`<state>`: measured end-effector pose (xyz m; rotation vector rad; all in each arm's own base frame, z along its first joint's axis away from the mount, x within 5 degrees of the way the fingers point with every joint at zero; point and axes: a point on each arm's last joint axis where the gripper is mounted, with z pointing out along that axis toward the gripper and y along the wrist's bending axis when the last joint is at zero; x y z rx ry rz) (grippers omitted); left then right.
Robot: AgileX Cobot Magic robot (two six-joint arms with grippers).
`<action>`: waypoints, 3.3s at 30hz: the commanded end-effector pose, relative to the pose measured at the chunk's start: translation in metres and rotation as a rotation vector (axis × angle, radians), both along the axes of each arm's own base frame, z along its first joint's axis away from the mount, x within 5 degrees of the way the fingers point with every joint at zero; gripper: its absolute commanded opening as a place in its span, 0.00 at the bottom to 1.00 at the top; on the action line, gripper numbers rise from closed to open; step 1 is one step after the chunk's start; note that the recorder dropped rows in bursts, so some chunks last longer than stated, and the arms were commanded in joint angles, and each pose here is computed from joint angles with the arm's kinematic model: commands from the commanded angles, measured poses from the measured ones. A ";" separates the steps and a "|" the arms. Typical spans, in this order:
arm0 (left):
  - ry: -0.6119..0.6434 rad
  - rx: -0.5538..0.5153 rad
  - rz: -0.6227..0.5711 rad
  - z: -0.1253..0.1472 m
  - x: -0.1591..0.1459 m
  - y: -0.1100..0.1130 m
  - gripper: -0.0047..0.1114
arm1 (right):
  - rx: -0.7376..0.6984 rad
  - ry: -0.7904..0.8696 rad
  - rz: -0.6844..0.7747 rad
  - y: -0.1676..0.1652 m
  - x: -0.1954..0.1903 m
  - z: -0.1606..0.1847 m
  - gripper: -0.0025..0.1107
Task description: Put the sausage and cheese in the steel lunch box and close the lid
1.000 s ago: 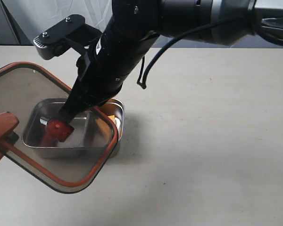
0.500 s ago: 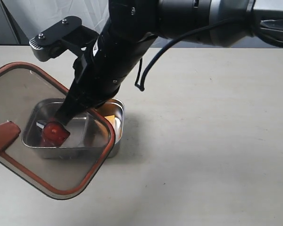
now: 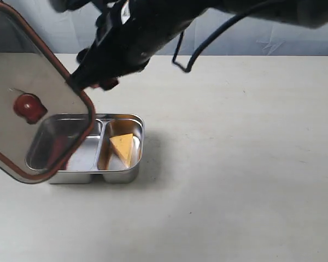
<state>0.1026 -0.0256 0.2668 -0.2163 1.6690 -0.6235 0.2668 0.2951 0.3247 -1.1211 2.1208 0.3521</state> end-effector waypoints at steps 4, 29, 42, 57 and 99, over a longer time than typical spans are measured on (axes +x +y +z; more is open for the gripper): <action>-0.076 0.413 0.080 0.033 0.018 0.010 0.04 | 0.024 -0.065 -0.275 -0.070 0.028 0.038 0.52; -0.175 1.574 -0.093 0.030 0.080 -0.021 0.04 | -0.013 -0.040 -0.358 -0.099 0.036 0.043 0.52; 0.078 1.751 -0.137 -0.027 0.085 -0.084 0.04 | -0.090 -0.061 -0.463 -0.118 0.043 0.042 0.52; 0.078 1.905 -0.129 -0.087 0.100 -0.122 0.04 | -0.098 -0.055 -0.477 -0.122 0.045 0.041 0.52; 0.248 1.737 -0.403 -0.109 0.090 -0.133 0.55 | -0.105 -0.040 -0.480 -0.122 0.044 0.040 0.52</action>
